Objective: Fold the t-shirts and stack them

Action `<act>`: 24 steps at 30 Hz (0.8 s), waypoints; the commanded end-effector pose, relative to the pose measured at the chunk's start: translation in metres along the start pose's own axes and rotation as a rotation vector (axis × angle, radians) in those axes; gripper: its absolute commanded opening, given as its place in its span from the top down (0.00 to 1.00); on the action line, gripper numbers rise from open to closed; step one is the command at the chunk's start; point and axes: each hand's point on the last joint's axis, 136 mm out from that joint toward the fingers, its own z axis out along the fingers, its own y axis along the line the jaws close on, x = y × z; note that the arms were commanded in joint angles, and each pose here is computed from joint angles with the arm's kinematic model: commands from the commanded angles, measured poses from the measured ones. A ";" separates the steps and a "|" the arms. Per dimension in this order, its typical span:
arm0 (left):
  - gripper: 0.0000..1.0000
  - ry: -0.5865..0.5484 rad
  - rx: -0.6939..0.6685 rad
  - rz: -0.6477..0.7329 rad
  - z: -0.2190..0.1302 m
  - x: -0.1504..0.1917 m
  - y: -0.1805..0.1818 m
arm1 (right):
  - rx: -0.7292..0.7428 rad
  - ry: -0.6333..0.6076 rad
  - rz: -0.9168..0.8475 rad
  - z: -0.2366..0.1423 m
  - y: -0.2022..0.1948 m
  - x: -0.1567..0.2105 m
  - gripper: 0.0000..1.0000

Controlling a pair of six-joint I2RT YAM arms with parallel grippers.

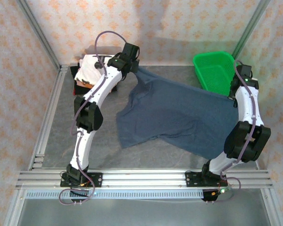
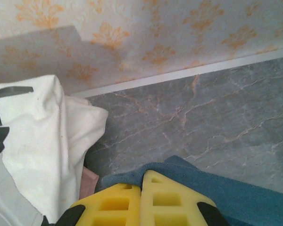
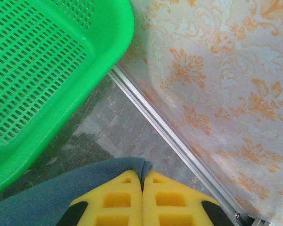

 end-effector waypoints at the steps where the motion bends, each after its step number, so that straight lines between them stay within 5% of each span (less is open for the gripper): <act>1: 1.00 -0.045 -0.064 0.002 -0.014 -0.016 0.013 | 0.053 -0.027 0.022 -0.004 -0.018 0.003 1.00; 15: 1.00 0.108 0.048 -0.186 -0.006 0.056 0.036 | -0.029 0.016 0.116 -0.015 -0.025 0.066 1.00; 24: 1.00 0.217 0.119 -0.215 0.020 0.100 0.014 | -0.036 0.062 0.146 0.003 -0.027 0.103 1.00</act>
